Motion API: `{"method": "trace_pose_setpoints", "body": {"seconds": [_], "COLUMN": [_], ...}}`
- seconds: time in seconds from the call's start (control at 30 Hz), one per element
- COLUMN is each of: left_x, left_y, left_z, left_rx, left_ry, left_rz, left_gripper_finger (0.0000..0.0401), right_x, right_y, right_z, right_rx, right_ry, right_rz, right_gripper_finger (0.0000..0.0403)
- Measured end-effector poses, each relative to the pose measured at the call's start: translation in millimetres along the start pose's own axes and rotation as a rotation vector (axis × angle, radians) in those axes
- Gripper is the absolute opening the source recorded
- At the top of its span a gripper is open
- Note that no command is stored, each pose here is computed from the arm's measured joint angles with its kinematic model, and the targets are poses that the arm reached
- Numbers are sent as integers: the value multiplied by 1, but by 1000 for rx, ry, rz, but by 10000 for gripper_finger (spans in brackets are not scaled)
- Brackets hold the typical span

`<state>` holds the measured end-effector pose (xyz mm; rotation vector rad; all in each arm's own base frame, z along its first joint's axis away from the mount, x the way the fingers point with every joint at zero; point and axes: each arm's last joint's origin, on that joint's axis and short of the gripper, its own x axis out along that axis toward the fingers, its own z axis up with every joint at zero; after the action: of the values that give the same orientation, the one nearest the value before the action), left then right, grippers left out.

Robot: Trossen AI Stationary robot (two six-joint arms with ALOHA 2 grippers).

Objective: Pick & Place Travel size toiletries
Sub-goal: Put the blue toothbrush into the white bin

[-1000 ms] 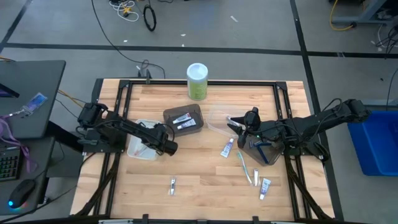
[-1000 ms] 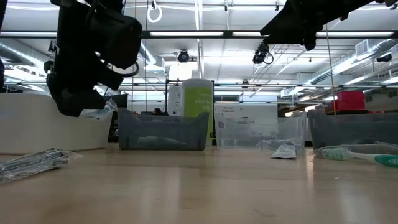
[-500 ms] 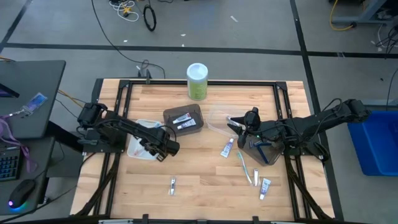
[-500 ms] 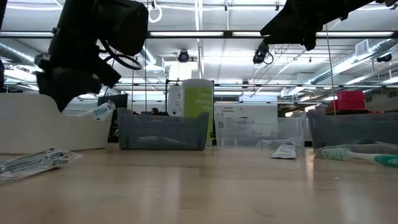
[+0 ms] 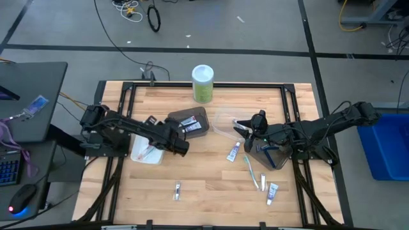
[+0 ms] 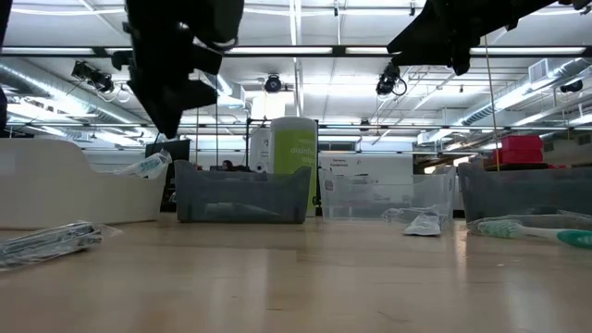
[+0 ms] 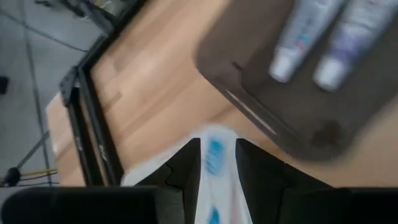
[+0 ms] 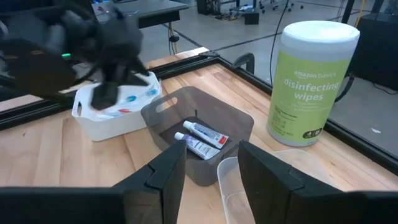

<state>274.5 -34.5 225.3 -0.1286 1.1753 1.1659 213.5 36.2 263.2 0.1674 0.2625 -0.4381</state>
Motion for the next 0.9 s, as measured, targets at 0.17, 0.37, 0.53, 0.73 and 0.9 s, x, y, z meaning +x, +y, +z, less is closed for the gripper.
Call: {"method": "trace_pose_setpoints", "body": {"seconds": [0.17, 0.37, 0.53, 0.73, 0.9], "left_x": [24, 46, 45, 45, 49], "left_y": [9, 17, 16, 13, 5], "left_z": [7, 4, 1, 3, -2], "left_rx": [-31, 8, 27, -19, -3], "left_ry": [44, 235, 268, 250, 316], "left_rz": [72, 73, 50, 28, -71], "left_gripper_finger": [109, 109, 109, 109, 106], "right_x": [0, 0, 0, 0, 0], "right_y": [0, 0, 0, 0, 0], "right_z": [0, 0, 0, 0, 0], "right_rx": [0, 0, 0, 0, -1], "right_ry": [0, 0, 0, 0, 1], "right_rz": [0, 0, 0, 0, -1], "right_gripper_finger": [156, 155, 155, 155, 154]}}
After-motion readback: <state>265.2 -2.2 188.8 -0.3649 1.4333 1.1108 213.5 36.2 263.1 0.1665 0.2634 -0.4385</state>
